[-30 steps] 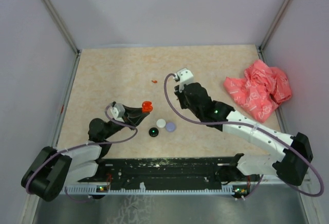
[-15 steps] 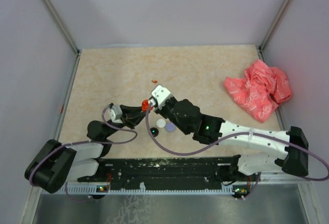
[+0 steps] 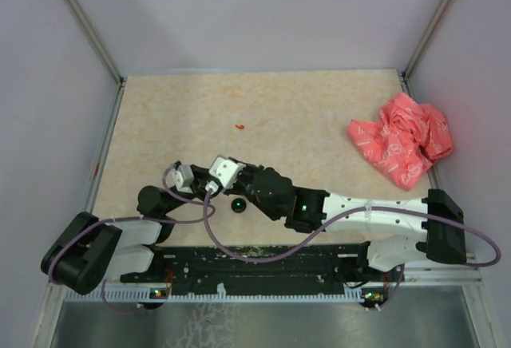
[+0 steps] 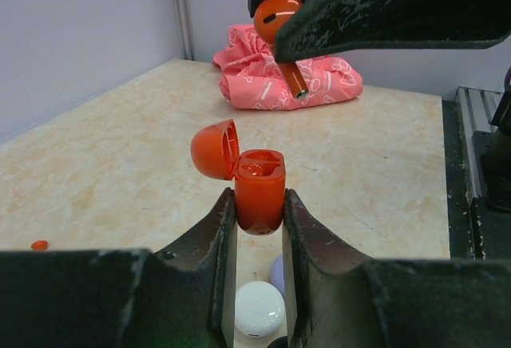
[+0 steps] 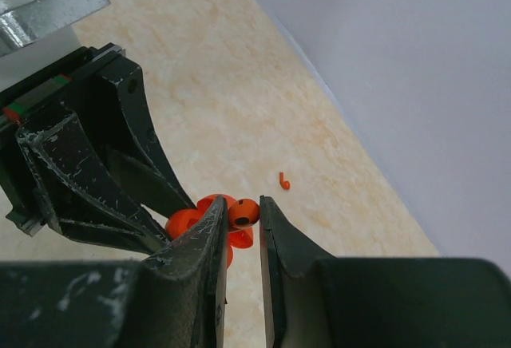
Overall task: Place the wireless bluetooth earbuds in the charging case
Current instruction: Place the earbud in the charging case, then move the earbud to the center of the board, then pick up the earbud from the center of the board.
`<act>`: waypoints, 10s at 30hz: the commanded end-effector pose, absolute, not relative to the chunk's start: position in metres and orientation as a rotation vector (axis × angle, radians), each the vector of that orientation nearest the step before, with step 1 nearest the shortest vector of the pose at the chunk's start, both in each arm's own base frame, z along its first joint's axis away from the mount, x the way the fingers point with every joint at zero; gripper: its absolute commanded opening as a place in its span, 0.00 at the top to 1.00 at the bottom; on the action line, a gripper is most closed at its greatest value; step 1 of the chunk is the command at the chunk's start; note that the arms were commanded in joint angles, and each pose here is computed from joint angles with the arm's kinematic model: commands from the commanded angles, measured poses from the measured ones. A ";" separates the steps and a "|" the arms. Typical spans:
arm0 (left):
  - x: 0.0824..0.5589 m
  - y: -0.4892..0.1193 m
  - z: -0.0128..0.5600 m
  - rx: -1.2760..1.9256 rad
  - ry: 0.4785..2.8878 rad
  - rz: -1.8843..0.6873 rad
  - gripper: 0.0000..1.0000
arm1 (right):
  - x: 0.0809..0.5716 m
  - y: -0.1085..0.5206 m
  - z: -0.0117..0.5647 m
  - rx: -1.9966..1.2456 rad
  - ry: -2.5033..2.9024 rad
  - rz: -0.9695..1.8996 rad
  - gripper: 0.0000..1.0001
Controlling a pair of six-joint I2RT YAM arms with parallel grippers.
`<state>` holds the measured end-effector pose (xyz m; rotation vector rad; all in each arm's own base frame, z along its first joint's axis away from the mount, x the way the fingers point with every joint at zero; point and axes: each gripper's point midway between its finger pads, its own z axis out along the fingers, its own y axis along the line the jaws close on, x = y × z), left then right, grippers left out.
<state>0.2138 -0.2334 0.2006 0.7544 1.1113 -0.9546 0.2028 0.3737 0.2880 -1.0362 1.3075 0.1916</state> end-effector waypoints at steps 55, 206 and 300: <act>0.217 -0.215 0.265 0.579 0.970 -0.916 1.00 | 0.162 0.410 0.269 -1.196 1.288 0.269 0.89; 0.263 -0.164 0.183 0.406 1.338 -0.547 1.00 | 0.478 0.346 0.010 -0.829 2.301 0.192 0.65; 0.248 -0.192 0.183 0.536 1.312 -0.696 1.00 | 0.332 0.182 0.035 -0.704 2.639 0.020 0.76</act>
